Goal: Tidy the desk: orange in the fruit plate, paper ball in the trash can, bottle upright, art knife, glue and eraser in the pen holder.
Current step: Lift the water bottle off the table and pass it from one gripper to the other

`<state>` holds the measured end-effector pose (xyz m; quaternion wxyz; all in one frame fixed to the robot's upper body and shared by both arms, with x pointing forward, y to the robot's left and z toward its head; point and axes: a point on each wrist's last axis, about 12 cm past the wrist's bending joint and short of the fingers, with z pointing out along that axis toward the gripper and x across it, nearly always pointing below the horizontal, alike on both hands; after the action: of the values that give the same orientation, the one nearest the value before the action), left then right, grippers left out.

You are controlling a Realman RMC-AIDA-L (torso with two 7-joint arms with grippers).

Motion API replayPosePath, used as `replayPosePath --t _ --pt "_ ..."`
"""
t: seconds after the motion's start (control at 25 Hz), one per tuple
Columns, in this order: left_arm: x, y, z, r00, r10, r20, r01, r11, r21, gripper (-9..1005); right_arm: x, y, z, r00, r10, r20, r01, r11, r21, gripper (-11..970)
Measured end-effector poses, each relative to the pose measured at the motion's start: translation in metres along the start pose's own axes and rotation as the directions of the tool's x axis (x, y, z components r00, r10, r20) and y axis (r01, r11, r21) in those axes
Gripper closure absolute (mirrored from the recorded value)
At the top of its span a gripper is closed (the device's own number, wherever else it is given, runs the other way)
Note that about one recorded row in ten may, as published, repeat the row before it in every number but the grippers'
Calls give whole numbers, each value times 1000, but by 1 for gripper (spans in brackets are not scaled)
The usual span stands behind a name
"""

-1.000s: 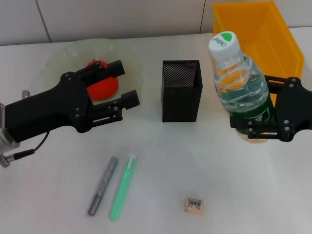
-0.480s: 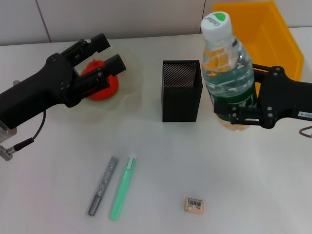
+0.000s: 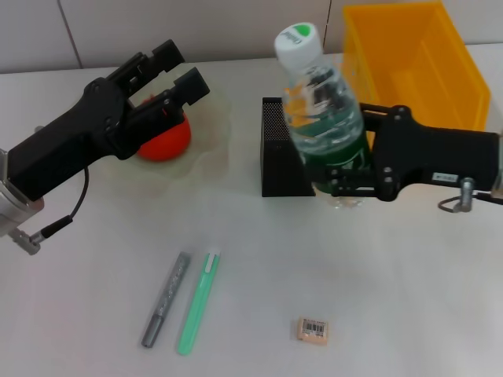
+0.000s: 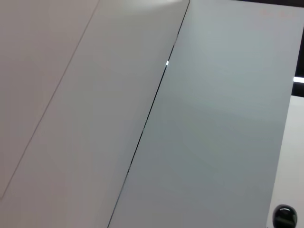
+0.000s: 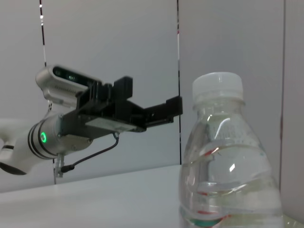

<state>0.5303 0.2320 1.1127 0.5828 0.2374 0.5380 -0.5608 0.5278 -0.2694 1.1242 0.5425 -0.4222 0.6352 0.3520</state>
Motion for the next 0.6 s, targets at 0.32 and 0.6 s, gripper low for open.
replayPosePath --t 0.32,0.6 --pt "2 0 2 1000 -13 7 13 1000 -1 212 -5 -3 22 1000 -14 -19 14 999 -31 194" --pt "9 1 7 1000 -13 27 13 1000 -15 213 -9 -3 31 1000 -13 -1 13 999 -47 194"
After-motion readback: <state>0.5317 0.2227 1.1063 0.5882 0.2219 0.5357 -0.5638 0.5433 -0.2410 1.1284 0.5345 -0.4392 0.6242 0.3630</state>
